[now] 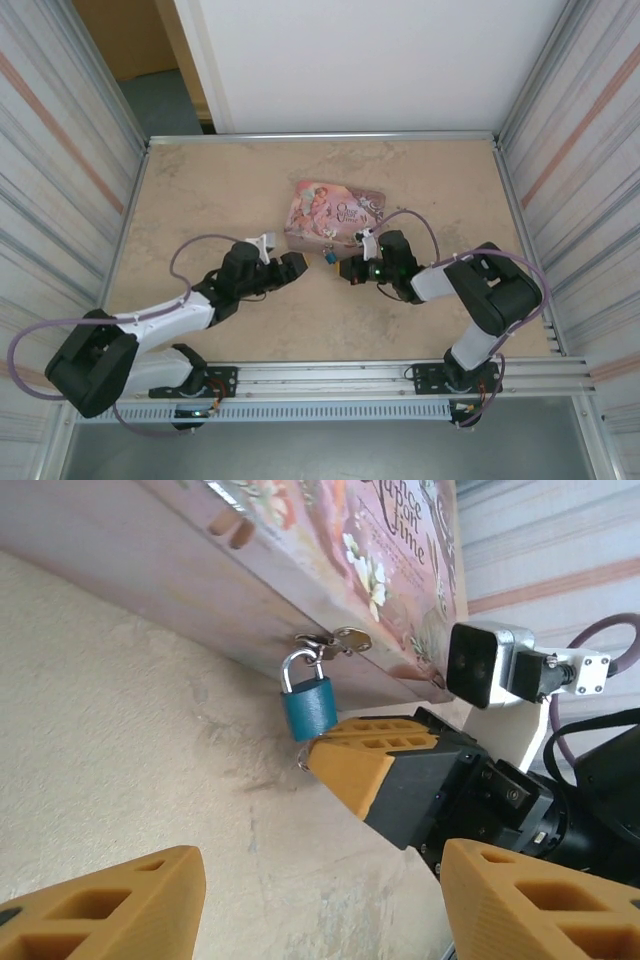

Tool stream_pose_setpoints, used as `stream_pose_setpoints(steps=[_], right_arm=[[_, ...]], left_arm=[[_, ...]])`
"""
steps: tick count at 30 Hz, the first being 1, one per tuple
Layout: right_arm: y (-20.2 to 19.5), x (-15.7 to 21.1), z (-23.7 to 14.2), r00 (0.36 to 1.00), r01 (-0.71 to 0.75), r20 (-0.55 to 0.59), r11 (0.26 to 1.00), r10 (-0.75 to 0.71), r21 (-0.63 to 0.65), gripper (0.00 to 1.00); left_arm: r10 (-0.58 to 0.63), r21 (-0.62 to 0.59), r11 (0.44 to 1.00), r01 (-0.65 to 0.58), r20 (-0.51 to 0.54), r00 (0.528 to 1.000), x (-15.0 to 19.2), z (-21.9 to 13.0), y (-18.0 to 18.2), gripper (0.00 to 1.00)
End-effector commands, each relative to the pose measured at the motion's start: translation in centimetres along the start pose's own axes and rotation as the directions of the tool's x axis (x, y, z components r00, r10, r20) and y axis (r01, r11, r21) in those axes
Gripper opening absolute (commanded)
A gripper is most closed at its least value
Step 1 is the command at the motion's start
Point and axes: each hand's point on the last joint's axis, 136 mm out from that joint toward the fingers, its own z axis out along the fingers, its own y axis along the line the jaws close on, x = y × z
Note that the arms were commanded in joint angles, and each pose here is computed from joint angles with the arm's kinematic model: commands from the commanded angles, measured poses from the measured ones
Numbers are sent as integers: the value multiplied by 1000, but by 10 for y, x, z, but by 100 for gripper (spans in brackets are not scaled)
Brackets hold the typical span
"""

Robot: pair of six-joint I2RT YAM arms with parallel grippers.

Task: Unlock the padlock with the key

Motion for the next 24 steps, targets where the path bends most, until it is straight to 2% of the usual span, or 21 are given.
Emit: stream_pose_setpoints(steps=[1, 6, 15, 24], right_arm=[[13, -3, -3, 994, -101, -53, 994, 100, -30, 0], [23, -2, -4, 983, -168, -87, 985, 164, -39, 0], [33, 2, -4, 942, -321, -111, 946, 316, -34, 0], [33, 6, 1, 912, -398, -117, 917, 393, -16, 0]], left_arm=[[-91, 71, 994, 85, 86, 992, -10, -6, -1, 62], [-169, 137, 979, 153, 118, 978, -10, -11, 2, 61], [-254, 156, 959, 237, 105, 961, -9, -11, 2, 61], [-344, 156, 931, 329, 78, 936, -4, -3, 11, 59]])
